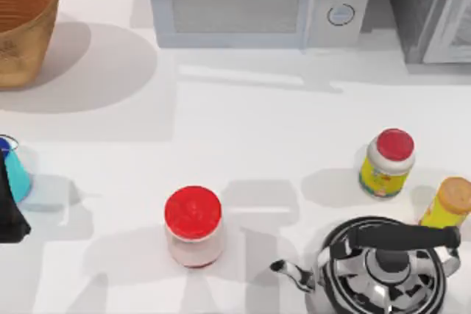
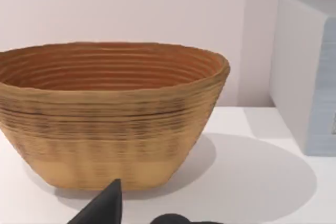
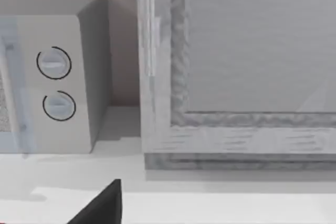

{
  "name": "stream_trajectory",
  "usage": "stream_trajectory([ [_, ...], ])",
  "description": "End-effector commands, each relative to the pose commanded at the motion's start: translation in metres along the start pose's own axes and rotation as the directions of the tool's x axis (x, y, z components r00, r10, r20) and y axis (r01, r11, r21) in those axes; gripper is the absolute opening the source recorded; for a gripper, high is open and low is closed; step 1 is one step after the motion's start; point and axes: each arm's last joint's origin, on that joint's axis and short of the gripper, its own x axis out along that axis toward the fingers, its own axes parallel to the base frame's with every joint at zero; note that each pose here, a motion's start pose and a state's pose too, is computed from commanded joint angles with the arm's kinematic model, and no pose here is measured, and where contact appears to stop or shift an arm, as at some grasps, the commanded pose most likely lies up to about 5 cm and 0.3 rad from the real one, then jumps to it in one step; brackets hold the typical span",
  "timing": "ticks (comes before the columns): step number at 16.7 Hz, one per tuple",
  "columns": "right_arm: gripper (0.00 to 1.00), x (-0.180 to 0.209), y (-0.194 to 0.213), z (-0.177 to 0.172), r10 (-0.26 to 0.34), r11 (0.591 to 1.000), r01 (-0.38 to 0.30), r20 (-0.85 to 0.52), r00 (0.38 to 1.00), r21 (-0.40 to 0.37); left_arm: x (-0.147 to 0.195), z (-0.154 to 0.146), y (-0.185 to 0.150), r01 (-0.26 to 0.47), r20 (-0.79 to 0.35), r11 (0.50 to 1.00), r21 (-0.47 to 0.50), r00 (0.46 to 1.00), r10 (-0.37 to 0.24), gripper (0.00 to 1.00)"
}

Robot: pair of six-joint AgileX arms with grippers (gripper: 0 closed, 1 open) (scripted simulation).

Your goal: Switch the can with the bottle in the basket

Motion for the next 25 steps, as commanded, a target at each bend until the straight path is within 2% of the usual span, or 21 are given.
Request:
stream_trajectory([
  [3,1.0,0.0,0.0,0.0,0.0,1.0,0.0,0.0,1.0,0.0,0.0,0.002,0.0,0.0,-0.005,1.0,0.001,1.0,0.0,1.0],
  [6,1.0,0.0,0.0,0.0,0.0,1.0,0.0,0.0,1.0,0.0,0.001,0.02,0.001,-0.002,-0.048,1.0,0.007,0.999,0.003,1.0],
  [10,1.0,0.0,0.0,0.0,0.0,1.0,0.0,0.0,1.0,0.0,0.015,0.067,0.003,-0.006,-0.172,1.0,0.02,0.985,0.009,1.0],
  [13,1.0,0.0,0.0,0.0,0.0,1.0,0.0,0.0,1.0,0.0,0.042,0.11,0.007,-0.005,-0.297,1.0,0.03,0.955,0.014,1.0],
  [16,1.0,0.0,0.0,0.0,0.0,1.0,0.0,0.0,1.0,0.0,0.089,0.149,0.014,-0.002,-0.437,0.999,0.036,0.899,0.018,1.0],
  [19,1.0,0.0,0.0,0.0,0.0,1.0,0.0,0.0,1.0,0.0,0.153,0.172,0.026,0.004,-0.577,0.999,0.036,0.817,0.017,1.0],
  [22,1.0,0.0,0.0,0.0,0.0,1.0,0.0,0.0,1.0,0.0,0.224,0.172,0.043,0.011,-0.703,1.0,0.027,0.711,0.011,1.0],
  [25,1.0,0.0,0.0,0.0,0.0,1.0,0.0,0.0,1.0,0.0,0.29,0.148,0.062,0.017,-0.804,1.0,0.011,0.595,-0.001,1.0],
])
